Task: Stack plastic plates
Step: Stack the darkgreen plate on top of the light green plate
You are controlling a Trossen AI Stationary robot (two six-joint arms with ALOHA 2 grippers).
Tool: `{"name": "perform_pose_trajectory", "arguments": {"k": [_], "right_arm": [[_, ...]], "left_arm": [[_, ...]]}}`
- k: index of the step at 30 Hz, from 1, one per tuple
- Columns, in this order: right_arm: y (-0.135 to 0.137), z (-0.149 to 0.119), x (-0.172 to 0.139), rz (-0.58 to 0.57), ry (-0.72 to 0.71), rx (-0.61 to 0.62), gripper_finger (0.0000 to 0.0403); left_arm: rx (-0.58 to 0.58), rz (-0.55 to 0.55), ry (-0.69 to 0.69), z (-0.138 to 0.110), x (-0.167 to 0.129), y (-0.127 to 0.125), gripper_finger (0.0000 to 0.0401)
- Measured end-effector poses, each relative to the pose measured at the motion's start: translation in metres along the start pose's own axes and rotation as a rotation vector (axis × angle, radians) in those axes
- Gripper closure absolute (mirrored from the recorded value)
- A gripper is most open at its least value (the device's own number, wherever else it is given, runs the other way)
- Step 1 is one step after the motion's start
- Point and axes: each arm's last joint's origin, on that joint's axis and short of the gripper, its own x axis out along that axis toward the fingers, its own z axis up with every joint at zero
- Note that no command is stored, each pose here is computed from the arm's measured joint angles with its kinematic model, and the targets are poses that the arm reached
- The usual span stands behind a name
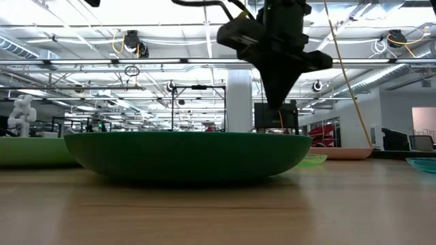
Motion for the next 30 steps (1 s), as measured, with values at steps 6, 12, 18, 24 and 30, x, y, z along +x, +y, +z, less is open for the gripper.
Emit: {"name": "perform_pose_trajectory", "arguments": {"k": [6, 12, 18, 24, 30], "right_arm": [[0.009, 0.004, -0.001, 0.097, -0.042, -0.090, 0.0399], [0.011, 0.007, -0.001, 0.121, -0.053, -0.068, 0.0398], [0.010, 0.007, -0.001, 0.111, -0.039, 0.054, 0.0352], [0.005, 0.003, 0.000, 0.077, 0.034, 0.114, 0.0269], [0.003, -0.011, -0.001, 0.018, 0.084, 0.123, 0.0222]], "left_arm": [[-0.003, 0.000, 0.000, 0.000, 0.000, 0.000, 0.0318], [-0.006, 0.000, 0.000, 0.000, 0.000, 0.000, 0.0318], [-0.006, 0.000, 0.001, 0.000, 0.000, 0.000, 0.0318], [-0.006, 0.000, 0.003, 0.000, 0.000, 0.000, 0.0318], [-0.021, -0.001, 0.006, -0.001, 0.000, 0.000, 0.0318]]}}
